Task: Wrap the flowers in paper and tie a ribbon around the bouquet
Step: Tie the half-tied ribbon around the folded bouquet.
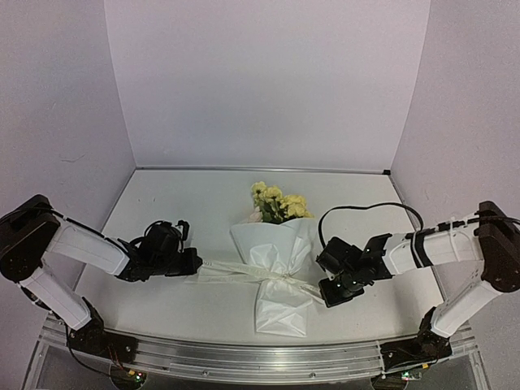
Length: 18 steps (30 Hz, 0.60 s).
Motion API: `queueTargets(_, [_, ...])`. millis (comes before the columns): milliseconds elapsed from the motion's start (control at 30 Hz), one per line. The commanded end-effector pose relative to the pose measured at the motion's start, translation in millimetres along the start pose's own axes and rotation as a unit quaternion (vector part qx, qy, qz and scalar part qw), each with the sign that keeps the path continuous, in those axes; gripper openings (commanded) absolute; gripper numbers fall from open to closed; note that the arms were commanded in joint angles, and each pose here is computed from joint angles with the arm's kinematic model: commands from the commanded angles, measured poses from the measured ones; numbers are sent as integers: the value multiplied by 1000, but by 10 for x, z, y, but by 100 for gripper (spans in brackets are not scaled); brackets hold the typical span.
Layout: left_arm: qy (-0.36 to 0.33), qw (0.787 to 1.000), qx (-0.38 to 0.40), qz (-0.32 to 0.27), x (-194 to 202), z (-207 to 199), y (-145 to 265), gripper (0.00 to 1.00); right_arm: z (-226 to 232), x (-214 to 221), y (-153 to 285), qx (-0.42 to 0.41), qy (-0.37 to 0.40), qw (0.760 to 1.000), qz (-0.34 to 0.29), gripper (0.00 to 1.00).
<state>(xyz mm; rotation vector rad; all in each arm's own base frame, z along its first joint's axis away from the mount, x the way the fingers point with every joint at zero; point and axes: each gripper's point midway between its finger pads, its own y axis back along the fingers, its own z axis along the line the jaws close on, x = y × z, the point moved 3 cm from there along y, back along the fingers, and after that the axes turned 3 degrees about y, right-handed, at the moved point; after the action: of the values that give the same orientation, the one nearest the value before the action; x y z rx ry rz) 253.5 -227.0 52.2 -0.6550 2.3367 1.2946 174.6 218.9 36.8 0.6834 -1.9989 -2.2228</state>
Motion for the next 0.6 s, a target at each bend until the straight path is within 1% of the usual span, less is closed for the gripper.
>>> queueTargets(0, [41,998,-37,-16,-60,250,87,0,-145,283,24,22,-13,999,30,0])
queueTargets(100, [29,999,-6,-10,-59,150,102,0,-162,320,56,19,-8,999,31,0])
queueTargets(200, [8,999,30,-4,-83,9,92,0,-111,231,128,11,5,1000,21,0])
queueTargets(233, [-1,999,45,-3,-94,-50,92,0,-82,182,166,7,9,1000,15,2])
queueTargets(267, [-11,998,60,-1,-106,-110,95,0,-47,133,206,0,12,1000,10,6])
queueTargets(333, [-23,997,79,-2,-151,-209,100,0,41,54,295,-19,16,1000,6,22])
queueTargets(400, [-30,995,91,-6,-194,-276,116,6,79,-12,372,-26,17,1000,-3,31])
queueTargets(467, [-35,994,99,-15,-238,-322,143,16,75,-56,452,-25,16,999,-12,39])
queueTargets(567, [-43,993,111,-23,-288,-387,184,30,56,-91,575,-24,16,999,-24,45])
